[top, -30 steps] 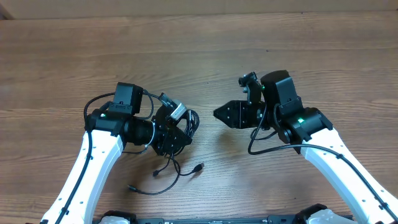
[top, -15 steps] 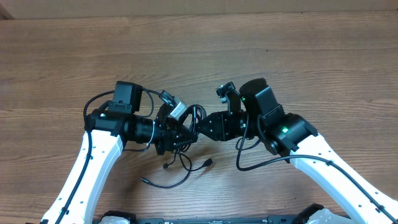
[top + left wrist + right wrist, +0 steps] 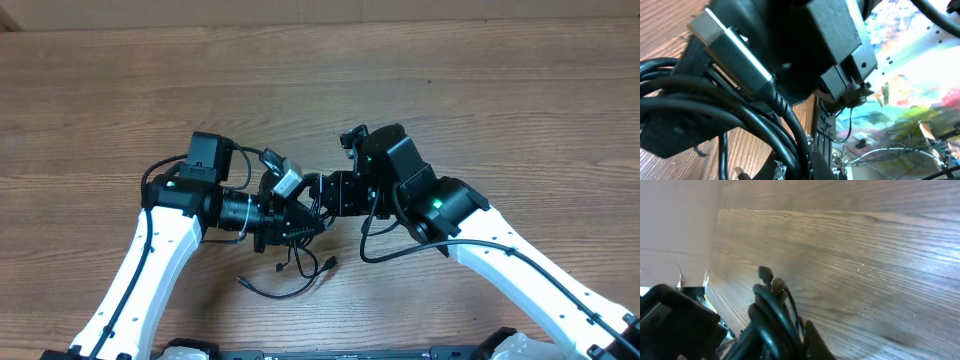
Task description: Untangle cables
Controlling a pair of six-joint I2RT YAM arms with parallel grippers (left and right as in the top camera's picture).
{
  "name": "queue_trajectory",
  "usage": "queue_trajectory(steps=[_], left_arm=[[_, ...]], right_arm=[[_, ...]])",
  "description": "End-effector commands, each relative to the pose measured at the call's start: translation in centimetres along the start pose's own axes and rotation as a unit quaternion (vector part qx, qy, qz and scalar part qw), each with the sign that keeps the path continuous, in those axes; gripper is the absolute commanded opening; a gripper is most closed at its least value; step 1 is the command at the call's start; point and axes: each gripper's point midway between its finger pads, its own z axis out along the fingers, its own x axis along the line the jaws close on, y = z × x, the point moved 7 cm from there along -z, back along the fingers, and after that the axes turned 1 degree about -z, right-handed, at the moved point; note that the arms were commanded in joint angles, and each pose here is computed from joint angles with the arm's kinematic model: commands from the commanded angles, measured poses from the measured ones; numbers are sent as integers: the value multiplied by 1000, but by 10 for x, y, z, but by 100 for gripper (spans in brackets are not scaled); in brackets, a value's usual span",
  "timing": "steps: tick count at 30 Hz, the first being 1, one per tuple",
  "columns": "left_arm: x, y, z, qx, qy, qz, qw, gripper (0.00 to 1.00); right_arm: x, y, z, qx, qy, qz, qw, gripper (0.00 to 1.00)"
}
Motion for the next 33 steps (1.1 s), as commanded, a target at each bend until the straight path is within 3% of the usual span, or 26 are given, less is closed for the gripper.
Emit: queue_trajectory(steps=[1,8,13,16,20,22,29,33], left_arm=[[-30,18,-4,-61,-87,60,992,4],[-9,-2,-4,21,20,-24,999,4],[16,0,-18,12,110,-119,987,4],[40,3,-37,-17,204,-213,955,4],[66,-5,-62,-58,331,-340,878,6],[72,-9,-69,-66,367,-369,851,12],[76,-12,-73,-64,396,-377,835,18],[74,-12,-71,-63,387,-379,838,40]], right_arm=[[-50,3,13,-8,-102,33,994,4],[-88,12,-9,-10,-148,98,984,4],[-112,7,-24,11,-182,125,975,4],[-118,4,-27,21,-190,132,973,4],[-117,0,-27,36,-184,134,973,4],[-112,-2,-26,46,-163,130,977,4],[-86,-2,-31,64,-62,65,994,4],[-63,1,-38,62,22,-5,998,4]])
